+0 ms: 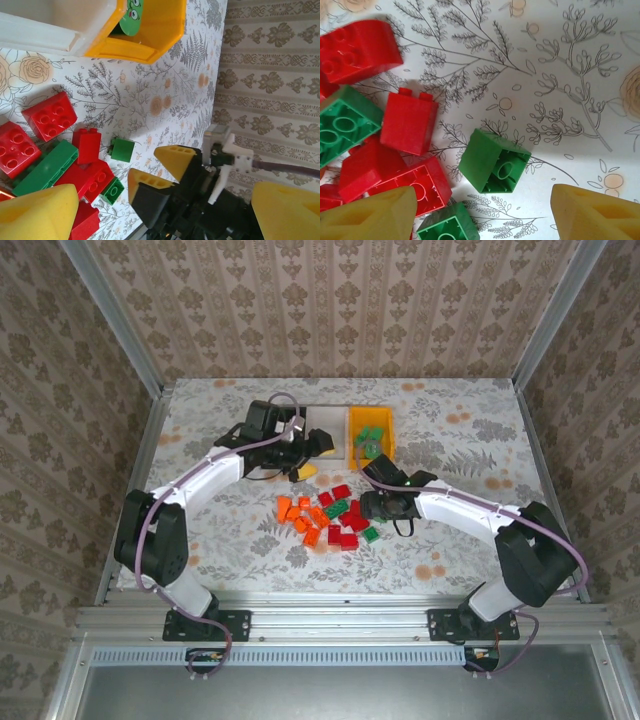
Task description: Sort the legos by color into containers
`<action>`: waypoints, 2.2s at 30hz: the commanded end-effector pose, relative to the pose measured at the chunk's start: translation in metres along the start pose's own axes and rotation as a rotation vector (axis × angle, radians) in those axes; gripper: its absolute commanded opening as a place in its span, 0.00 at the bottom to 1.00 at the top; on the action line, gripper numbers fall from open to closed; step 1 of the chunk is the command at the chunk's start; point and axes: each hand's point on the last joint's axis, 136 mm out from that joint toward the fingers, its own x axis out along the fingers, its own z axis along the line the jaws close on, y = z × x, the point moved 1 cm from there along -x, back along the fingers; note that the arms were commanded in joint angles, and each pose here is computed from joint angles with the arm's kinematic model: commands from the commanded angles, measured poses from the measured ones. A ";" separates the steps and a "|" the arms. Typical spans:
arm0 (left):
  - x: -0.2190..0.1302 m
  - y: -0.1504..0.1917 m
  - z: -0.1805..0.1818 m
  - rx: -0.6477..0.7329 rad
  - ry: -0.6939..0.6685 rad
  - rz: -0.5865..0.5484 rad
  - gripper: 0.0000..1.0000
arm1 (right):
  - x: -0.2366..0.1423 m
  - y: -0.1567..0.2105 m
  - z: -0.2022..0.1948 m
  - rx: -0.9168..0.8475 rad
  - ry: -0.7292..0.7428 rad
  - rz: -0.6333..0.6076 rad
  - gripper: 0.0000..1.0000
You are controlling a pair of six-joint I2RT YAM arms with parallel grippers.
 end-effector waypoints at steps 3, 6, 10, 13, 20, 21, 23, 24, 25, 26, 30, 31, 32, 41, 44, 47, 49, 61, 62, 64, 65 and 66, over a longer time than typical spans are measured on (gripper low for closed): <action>0.011 0.006 0.005 -0.017 -0.001 0.028 0.92 | 0.027 -0.002 0.002 0.112 -0.019 0.008 0.69; 0.013 0.007 0.005 -0.012 -0.004 0.032 0.92 | 0.037 -0.002 -0.003 0.138 0.001 0.002 0.63; 0.012 0.007 0.004 -0.004 -0.005 0.031 0.92 | 0.046 0.004 -0.011 0.154 0.024 0.023 0.57; 0.012 0.007 0.004 -0.004 -0.006 0.030 0.92 | 0.050 0.011 -0.016 0.159 0.031 0.037 0.56; 0.013 0.007 0.005 -0.008 -0.008 0.035 0.92 | 0.056 0.012 -0.019 0.175 0.036 0.027 0.42; 0.013 0.007 0.005 -0.005 -0.007 0.035 0.92 | 0.054 0.010 -0.019 0.177 0.032 0.020 0.38; 0.012 0.007 0.004 -0.003 -0.006 0.033 0.92 | 0.052 0.006 -0.017 0.174 0.026 0.011 0.34; 0.012 0.006 0.004 -0.003 -0.006 0.031 0.92 | 0.051 0.004 -0.016 0.169 0.026 0.007 0.33; 0.011 0.005 0.004 -0.003 -0.005 0.029 0.92 | 0.049 0.002 -0.017 0.166 0.030 0.001 0.31; 0.010 0.005 0.003 -0.003 -0.003 0.028 0.92 | 0.048 0.001 -0.017 0.163 0.032 -0.006 0.30; 0.006 0.002 0.003 -0.003 -0.002 0.016 0.92 | 0.041 -0.004 -0.019 0.163 0.033 -0.038 0.28; 0.006 0.001 0.002 -0.001 0.000 0.014 0.92 | 0.039 -0.005 -0.019 0.159 0.033 -0.043 0.28; 0.005 0.001 0.002 -0.001 0.000 0.012 0.92 | 0.037 -0.006 -0.019 0.157 0.035 -0.049 0.28; -0.005 -0.010 0.005 -0.012 0.001 -0.017 0.92 | 0.009 -0.043 -0.016 0.100 0.052 -0.147 0.28; -0.023 -0.029 0.011 -0.034 0.003 -0.076 0.92 | -0.001 -0.082 -0.007 0.062 0.055 -0.205 0.28; -0.043 -0.047 0.016 -0.051 0.008 -0.139 0.92 | 0.001 -0.127 -0.006 0.050 0.072 -0.245 0.28; -0.054 -0.056 0.019 -0.060 0.008 -0.172 0.92 | 0.008 -0.155 -0.007 0.030 0.096 -0.262 0.28; -0.066 -0.072 0.034 -0.092 0.000 -0.211 0.92 | 0.039 -0.237 -0.011 -0.033 0.164 -0.229 0.52; -0.066 -0.072 0.035 -0.094 -0.001 -0.211 0.92 | 0.035 -0.239 -0.011 -0.033 0.162 -0.237 0.56; -0.066 -0.072 0.034 -0.093 0.003 -0.209 0.92 | 0.025 -0.242 -0.009 -0.031 0.151 -0.258 0.59; -0.066 -0.072 0.033 -0.091 0.007 -0.208 0.92 | 0.017 -0.245 -0.009 -0.029 0.145 -0.275 0.61; -0.066 -0.072 0.032 -0.089 0.009 -0.208 0.92 | 0.011 -0.246 -0.009 -0.029 0.142 -0.284 0.62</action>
